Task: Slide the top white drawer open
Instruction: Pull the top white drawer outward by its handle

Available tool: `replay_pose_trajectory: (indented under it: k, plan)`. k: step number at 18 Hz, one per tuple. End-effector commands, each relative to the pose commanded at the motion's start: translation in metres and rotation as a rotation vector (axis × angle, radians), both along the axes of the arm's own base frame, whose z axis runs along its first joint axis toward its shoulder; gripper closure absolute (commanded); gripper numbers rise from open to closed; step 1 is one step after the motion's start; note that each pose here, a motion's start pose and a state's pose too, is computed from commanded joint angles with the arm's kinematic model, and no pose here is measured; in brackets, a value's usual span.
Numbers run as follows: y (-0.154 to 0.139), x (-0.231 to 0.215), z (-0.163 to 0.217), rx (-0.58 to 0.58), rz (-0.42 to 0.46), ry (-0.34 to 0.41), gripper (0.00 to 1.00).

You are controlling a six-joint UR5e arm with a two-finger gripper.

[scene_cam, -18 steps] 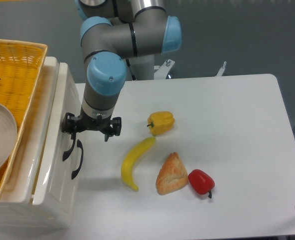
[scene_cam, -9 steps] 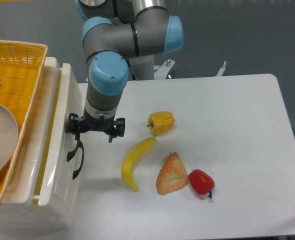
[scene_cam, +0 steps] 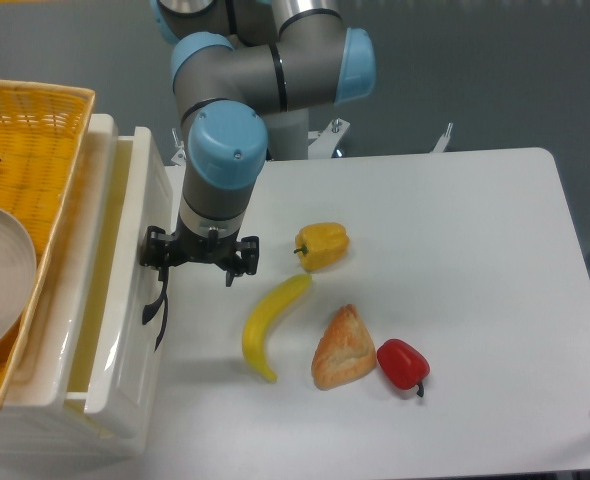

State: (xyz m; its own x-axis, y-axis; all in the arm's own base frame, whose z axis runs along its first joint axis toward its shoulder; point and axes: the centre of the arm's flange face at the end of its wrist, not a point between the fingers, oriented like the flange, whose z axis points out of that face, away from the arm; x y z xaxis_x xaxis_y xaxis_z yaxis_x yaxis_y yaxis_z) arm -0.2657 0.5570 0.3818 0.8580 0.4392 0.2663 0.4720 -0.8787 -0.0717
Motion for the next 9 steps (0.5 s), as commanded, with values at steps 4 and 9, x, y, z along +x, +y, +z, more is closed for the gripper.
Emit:
replay_pose_trajectory:
  k: [4,9]
  plan:
    - [-0.004,-0.009,-0.001,-0.012,0.007,0.018,0.0]
    - [-0.008,-0.024,0.002,-0.009,0.028,0.025,0.0]
